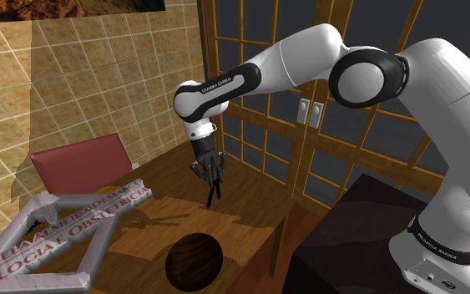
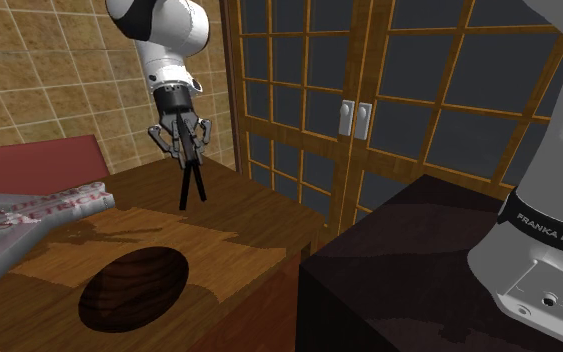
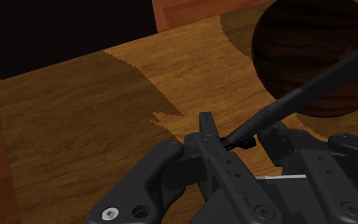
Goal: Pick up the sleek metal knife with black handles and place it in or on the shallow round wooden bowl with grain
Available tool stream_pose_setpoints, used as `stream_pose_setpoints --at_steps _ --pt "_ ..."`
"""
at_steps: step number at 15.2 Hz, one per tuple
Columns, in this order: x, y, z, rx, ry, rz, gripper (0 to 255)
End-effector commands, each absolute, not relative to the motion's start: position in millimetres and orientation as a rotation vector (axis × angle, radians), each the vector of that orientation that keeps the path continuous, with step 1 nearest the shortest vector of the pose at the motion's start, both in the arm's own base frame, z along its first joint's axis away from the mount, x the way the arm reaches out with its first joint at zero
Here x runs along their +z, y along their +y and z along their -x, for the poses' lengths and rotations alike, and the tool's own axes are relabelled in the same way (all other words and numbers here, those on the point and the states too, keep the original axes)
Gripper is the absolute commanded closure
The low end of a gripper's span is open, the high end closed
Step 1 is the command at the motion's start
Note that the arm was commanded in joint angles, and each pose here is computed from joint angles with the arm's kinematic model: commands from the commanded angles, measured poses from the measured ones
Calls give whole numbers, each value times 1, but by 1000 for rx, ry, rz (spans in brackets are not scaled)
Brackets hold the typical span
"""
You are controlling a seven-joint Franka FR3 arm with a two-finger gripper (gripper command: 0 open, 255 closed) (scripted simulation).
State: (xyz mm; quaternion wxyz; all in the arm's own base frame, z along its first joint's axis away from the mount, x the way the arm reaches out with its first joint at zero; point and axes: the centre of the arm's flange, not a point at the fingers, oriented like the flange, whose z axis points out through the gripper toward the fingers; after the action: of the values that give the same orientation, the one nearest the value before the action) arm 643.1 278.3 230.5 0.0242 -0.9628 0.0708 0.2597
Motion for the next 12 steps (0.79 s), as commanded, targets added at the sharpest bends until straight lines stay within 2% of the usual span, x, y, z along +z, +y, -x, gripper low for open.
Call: stream_pose_setpoints --at_steps 1,6,12 --pt "241 278 -642 804 219 2979 255" --pt "262 278 -642 804 219 2979 255" --pt "265 346 -602 804 219 2979 255"
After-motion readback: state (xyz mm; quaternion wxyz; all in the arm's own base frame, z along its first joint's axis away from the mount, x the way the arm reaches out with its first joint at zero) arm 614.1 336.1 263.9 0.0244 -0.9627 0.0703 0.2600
